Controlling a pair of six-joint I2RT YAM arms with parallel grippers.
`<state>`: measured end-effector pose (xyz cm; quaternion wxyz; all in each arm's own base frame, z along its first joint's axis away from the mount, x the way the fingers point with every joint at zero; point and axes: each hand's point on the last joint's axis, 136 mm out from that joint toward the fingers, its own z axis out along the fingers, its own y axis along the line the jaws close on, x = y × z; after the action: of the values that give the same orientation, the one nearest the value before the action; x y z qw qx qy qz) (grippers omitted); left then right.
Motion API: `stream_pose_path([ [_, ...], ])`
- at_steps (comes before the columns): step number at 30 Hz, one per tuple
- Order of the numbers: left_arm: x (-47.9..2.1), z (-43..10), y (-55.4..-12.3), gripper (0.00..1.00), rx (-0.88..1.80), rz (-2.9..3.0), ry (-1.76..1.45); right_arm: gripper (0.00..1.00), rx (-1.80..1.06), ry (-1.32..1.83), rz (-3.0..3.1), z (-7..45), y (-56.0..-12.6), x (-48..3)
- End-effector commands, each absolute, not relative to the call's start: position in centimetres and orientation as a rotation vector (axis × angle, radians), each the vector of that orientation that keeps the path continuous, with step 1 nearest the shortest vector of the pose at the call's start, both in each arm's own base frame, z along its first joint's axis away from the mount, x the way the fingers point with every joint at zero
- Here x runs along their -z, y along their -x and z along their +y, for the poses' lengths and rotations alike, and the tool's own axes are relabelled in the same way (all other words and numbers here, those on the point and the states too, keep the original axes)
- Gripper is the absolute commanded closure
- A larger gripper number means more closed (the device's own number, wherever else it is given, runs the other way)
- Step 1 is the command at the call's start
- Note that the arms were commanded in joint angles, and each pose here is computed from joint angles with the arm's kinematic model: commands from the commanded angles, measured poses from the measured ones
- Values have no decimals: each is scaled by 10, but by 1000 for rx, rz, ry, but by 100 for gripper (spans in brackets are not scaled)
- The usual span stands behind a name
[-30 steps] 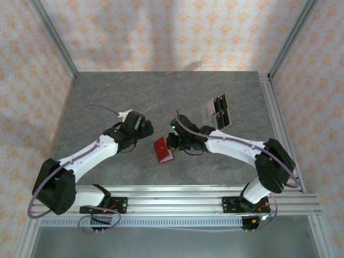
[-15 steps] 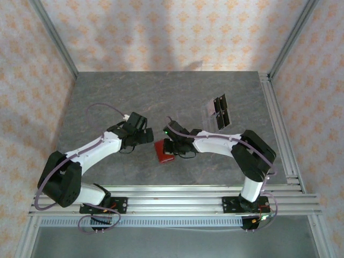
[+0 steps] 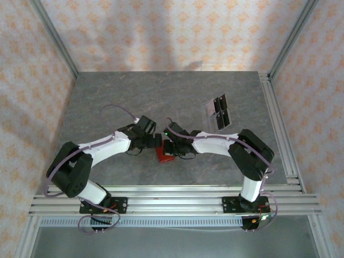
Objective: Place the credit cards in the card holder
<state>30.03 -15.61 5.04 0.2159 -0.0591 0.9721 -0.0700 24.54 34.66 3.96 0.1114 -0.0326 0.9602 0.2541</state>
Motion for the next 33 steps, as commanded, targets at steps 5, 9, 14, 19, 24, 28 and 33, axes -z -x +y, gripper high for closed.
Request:
stream_pose_path([
  [5, -33, -164, -303, 1, 207, 2707, 150, 100, -725, 68, 2832, 341, -246, -30],
  [9, -21, -163, -299, 1, 191, 2730, 153, 100, -728, 67, 2832, 341, -246, -30],
  [14, -12, -157, -294, 1, 156, 2745, 164, 100, -733, 57, 2802, 335, -253, -46],
  [19, -6, -154, -290, 1, 148, 2752, 172, 93, -670, 10, 2729, 307, -270, -82],
  [24, -4, -153, -289, 1, 146, 2750, 175, 73, -456, 75, 2747, 281, -283, -93],
  [28, -4, -154, -289, 1, 150, 2745, 175, 62, -348, 173, 2802, 283, -288, -89],
  [33, -5, -154, -289, 1, 152, 2740, 174, 61, -299, 260, 2836, 292, -290, -79],
])
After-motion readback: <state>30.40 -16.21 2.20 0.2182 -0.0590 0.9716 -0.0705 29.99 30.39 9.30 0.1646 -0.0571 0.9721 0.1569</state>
